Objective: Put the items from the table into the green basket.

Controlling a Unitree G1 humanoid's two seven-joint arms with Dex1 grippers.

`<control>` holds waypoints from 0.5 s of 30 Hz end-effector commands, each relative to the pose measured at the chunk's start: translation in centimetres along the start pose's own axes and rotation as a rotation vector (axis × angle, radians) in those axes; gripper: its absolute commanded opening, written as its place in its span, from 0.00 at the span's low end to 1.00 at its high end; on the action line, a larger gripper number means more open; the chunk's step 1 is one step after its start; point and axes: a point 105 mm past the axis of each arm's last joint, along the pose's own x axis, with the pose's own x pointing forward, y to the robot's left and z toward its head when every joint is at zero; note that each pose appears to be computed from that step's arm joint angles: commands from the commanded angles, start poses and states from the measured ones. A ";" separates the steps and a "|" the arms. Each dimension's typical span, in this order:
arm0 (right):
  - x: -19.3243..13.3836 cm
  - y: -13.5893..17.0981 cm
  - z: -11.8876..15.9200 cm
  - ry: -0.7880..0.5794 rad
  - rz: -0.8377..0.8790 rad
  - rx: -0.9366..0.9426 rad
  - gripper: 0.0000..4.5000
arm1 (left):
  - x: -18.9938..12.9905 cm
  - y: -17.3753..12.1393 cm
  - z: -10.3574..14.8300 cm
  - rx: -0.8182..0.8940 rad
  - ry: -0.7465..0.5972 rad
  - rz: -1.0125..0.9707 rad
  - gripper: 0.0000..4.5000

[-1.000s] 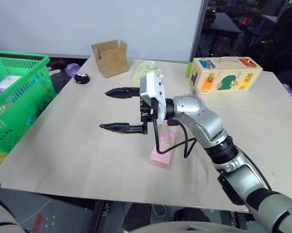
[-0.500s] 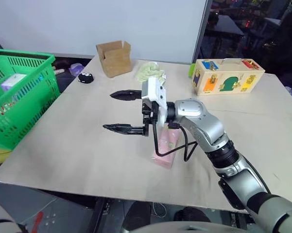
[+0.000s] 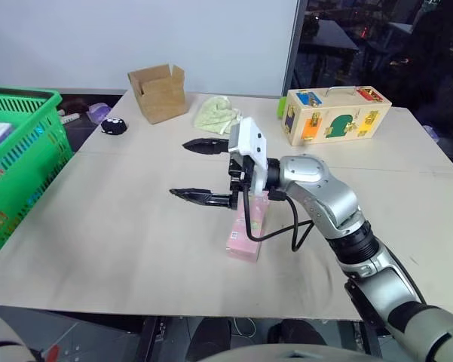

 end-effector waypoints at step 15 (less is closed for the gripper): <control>-12.4 0.3 -1.8 0.234 -0.181 0.036 1.00 | -23.4 -26.5 10.4 -0.468 0.143 -1.512 0.99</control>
